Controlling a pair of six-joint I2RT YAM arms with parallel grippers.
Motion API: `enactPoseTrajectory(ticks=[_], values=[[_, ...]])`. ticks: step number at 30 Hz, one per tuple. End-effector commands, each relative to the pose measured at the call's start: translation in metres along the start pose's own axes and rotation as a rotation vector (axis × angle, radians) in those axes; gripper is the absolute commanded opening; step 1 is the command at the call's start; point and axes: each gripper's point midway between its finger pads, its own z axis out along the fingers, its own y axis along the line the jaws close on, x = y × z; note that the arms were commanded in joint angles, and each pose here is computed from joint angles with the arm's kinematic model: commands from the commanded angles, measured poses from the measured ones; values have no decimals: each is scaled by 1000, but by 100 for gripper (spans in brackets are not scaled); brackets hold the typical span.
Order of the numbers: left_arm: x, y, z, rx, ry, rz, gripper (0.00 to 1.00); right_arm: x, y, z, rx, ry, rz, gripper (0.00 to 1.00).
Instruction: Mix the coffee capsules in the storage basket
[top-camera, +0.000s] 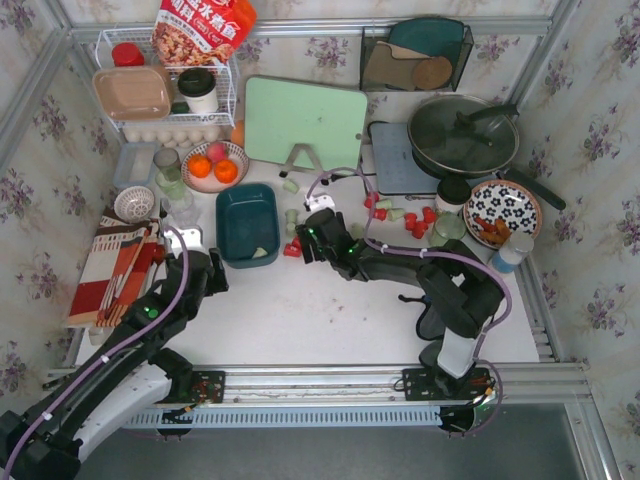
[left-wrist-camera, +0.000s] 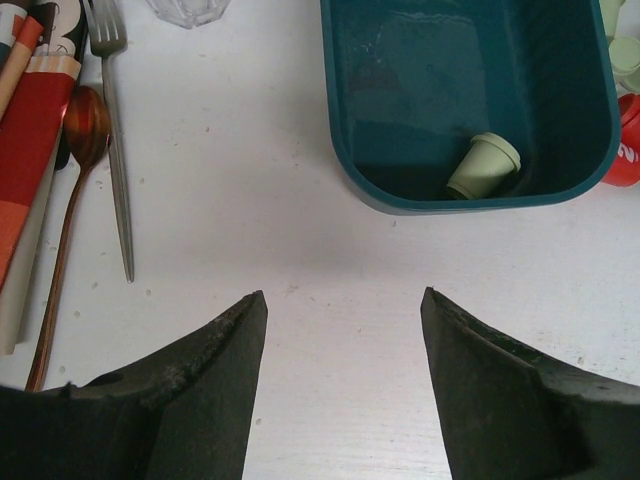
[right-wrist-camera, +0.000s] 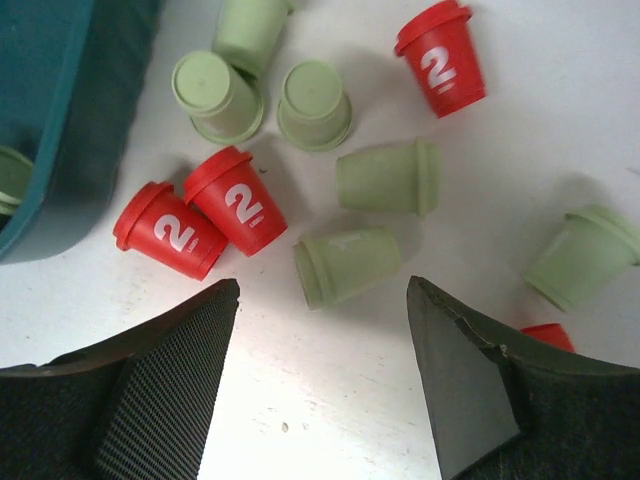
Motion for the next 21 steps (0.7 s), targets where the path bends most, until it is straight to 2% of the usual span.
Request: enactPoseTrajectory(ticks=[1, 13, 21], values=[[-9, -4, 1, 10, -31, -15, 66, 6, 8, 12, -68, 30, 30, 76], [-9, -5, 2, 12, -29, -14, 66, 14, -5, 27, -69, 69, 33, 77], [-8, -5, 3, 12, -27, -12, 66, 13, -16, 33, -80, 85, 47, 71]])
